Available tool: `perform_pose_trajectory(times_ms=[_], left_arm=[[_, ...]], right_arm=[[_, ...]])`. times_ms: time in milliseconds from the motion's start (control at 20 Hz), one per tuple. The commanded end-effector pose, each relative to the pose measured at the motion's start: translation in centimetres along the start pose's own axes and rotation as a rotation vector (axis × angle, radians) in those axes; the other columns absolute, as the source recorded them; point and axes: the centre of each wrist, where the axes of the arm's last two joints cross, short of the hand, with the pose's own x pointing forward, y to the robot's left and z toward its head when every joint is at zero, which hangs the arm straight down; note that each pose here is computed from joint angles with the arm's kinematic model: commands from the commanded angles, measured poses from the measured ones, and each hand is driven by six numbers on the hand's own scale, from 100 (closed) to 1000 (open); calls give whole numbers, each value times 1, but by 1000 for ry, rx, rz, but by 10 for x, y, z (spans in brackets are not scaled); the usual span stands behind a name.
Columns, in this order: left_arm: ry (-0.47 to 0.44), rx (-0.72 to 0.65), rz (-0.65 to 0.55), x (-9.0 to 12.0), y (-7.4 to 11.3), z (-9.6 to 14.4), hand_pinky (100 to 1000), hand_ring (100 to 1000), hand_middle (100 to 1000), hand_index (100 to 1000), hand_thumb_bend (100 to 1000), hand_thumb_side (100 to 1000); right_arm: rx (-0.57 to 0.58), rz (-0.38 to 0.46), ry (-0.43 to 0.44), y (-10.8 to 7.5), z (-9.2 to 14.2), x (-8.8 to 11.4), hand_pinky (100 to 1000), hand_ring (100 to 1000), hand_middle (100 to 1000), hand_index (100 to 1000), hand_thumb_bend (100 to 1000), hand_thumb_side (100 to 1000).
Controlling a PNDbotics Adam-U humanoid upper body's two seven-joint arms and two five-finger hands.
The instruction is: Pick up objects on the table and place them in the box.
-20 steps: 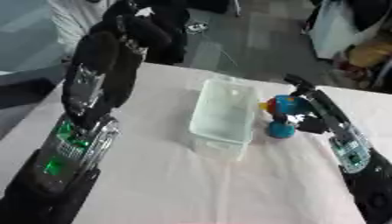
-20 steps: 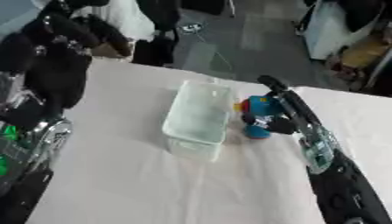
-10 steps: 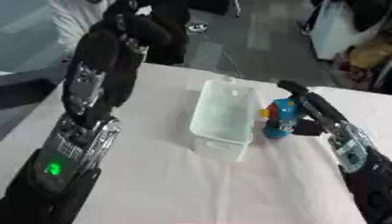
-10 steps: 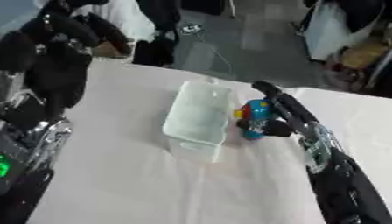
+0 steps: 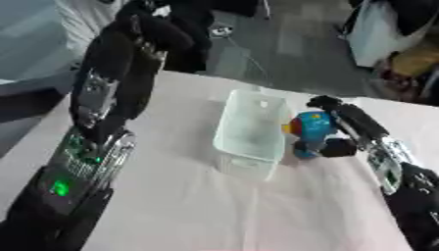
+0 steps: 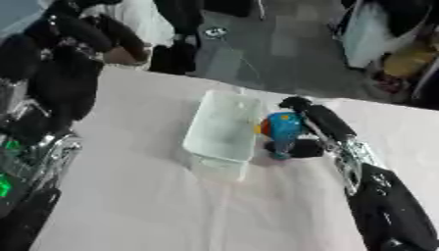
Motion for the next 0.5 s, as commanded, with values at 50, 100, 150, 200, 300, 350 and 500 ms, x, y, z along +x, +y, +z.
perform_pose_trajectory(times_ms=[50,100,150,200,300,350,500], left_arm=[[-29,-6,-4,4,2,-7,530,578,803,654,266,915],[-29,-6,-4,4,2,-7,530,578,803,654,265,917],[-30,-6,-4,4,2,-7,530,578,803,654,265,917],[-30,-6,-4,4,2,-7,530,578,803,654,265,917],[-29,-6,-4,4,2,-7,530,578,802,654,265,917],[-29,-6,-3,4,2,-7,530,578,802,654,265,918],[-29,-6,-2,4,2,-7,530,577,801,654,264,918]], right_arm=[[-140,42,-20,-17,-4,-8,100,100,613,647,445,627],[-205,28,-24,-18,-4,-8,100,100,196,235,245,579],[-281,12,-27,-19,-4,-9,100,100,268,299,284,585],[-338,-1,-34,-19,-4,-8,100,100,100,134,231,546],[-432,-47,-65,-15,-2,-9,100,100,100,100,360,479],[-457,-68,-72,-12,-1,-9,100,100,100,100,377,466],[-494,-136,-76,-5,3,-11,100,100,100,100,413,397]])
